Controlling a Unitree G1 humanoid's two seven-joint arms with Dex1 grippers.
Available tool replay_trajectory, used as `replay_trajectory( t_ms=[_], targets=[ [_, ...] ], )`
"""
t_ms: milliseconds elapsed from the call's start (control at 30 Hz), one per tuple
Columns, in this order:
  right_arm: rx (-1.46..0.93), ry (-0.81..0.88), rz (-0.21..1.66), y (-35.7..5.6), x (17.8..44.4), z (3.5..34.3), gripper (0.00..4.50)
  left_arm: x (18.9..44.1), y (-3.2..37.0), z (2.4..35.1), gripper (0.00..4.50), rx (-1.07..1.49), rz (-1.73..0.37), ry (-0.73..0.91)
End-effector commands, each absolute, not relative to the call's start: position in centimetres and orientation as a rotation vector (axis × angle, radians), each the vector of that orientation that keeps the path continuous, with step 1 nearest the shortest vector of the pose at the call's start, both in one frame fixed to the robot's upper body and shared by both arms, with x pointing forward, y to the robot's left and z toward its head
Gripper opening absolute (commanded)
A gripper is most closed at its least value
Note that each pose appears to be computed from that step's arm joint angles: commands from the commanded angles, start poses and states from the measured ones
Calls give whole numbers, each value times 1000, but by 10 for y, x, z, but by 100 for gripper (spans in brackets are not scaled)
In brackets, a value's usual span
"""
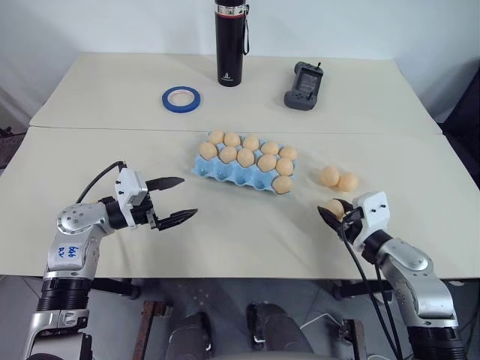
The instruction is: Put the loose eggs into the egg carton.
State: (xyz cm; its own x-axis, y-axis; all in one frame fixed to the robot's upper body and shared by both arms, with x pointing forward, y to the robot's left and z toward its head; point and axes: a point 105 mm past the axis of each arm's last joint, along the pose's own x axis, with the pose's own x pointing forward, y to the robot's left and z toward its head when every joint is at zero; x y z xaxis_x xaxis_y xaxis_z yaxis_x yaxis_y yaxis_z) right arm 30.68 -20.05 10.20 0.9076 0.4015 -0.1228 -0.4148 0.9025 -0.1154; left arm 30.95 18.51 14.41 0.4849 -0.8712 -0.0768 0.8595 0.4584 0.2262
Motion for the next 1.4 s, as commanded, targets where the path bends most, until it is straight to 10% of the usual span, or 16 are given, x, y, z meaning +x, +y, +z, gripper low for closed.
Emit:
replay_trajectory(
  t_ms=[33,700,967,1400],
  targets=[
    [-157,-20,487,-182,312,137,191,307,184,156,450,267,-1067,-101],
    [-207,-86,687,-73,374,162,191,308,189,164,450,292,-1026,-121],
    [-218,-128,725,-67,368,167,449,308,191,163,450,293,-1014,-125],
    [-178,-165,749,-105,328,183,449,312,195,160,450,285,-998,-125]
  ],
)
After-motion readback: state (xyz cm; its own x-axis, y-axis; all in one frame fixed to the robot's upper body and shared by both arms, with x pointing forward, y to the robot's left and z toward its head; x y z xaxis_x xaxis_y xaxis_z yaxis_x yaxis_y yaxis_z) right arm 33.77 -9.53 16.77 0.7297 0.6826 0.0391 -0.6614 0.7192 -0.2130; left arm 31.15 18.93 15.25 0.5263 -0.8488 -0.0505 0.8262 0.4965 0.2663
